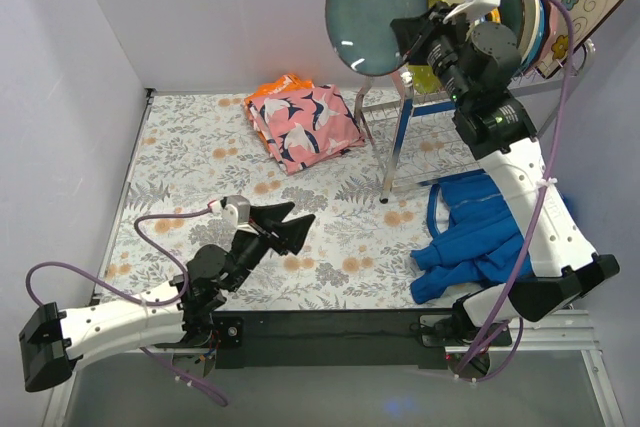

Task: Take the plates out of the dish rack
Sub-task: Place the plate at the center of the board.

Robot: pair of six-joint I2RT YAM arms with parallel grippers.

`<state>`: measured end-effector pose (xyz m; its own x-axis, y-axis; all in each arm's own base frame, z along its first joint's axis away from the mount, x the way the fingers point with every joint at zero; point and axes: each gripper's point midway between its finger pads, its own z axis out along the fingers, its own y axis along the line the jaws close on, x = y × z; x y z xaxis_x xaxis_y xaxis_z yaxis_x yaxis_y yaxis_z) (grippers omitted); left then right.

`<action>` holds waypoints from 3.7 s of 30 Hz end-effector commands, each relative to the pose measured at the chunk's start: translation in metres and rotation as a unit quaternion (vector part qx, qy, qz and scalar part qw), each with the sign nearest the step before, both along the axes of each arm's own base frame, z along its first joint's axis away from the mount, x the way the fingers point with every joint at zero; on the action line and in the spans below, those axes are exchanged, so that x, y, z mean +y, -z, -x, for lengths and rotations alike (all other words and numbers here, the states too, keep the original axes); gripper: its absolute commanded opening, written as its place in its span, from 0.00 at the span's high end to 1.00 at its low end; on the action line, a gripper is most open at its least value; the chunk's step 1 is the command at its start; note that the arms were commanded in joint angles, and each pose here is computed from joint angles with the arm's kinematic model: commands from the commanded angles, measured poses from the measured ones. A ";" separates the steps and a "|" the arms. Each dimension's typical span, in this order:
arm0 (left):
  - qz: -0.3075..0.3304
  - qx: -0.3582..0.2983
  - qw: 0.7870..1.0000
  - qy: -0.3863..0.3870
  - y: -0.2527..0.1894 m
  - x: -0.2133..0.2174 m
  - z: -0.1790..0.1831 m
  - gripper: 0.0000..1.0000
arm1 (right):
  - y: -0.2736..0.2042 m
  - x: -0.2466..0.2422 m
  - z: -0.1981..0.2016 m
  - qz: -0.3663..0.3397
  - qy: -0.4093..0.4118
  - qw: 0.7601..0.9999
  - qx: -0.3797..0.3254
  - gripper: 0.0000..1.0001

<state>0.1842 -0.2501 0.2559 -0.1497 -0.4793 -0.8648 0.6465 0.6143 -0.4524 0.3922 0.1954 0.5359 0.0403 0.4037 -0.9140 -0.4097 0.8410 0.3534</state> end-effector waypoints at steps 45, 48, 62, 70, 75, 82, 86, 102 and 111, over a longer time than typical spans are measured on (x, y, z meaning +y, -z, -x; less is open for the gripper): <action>0.013 0.045 0.970 -0.238 0.043 0.077 -0.043 0.32 | 0.328 0.078 0.202 -0.125 -0.209 0.935 0.257 0.99; 0.014 0.052 0.970 -0.236 0.044 0.075 -0.043 0.32 | 0.320 0.088 0.199 -0.137 -0.227 0.928 0.262 0.99; 0.007 0.044 0.970 -0.240 0.048 0.075 -0.044 0.32 | 0.324 0.098 0.144 -0.267 -0.199 0.907 0.260 0.99; -0.004 0.049 0.969 -0.242 0.050 0.072 -0.046 0.32 | 0.342 0.093 0.114 -0.355 -0.140 0.886 0.263 0.99; -0.003 0.049 0.968 -0.245 0.049 0.074 -0.046 0.32 | 0.351 0.097 0.100 -0.415 -0.133 0.861 0.263 0.99; -0.006 0.048 0.966 -0.253 0.048 0.076 -0.047 0.32 | 0.382 0.106 0.087 -0.441 -0.124 0.846 0.272 0.99; 0.000 0.047 0.967 -0.251 0.047 0.077 -0.046 0.32 | 0.397 0.092 0.085 -0.454 -0.080 0.845 0.271 0.99; 0.010 0.048 0.967 -0.250 0.043 0.079 -0.045 0.32 | 0.440 0.081 0.110 -0.355 -0.024 0.855 0.377 0.51; 0.011 0.050 0.967 -0.250 0.042 0.080 -0.045 0.32 | 0.493 0.068 0.138 -0.277 0.018 0.839 0.468 0.46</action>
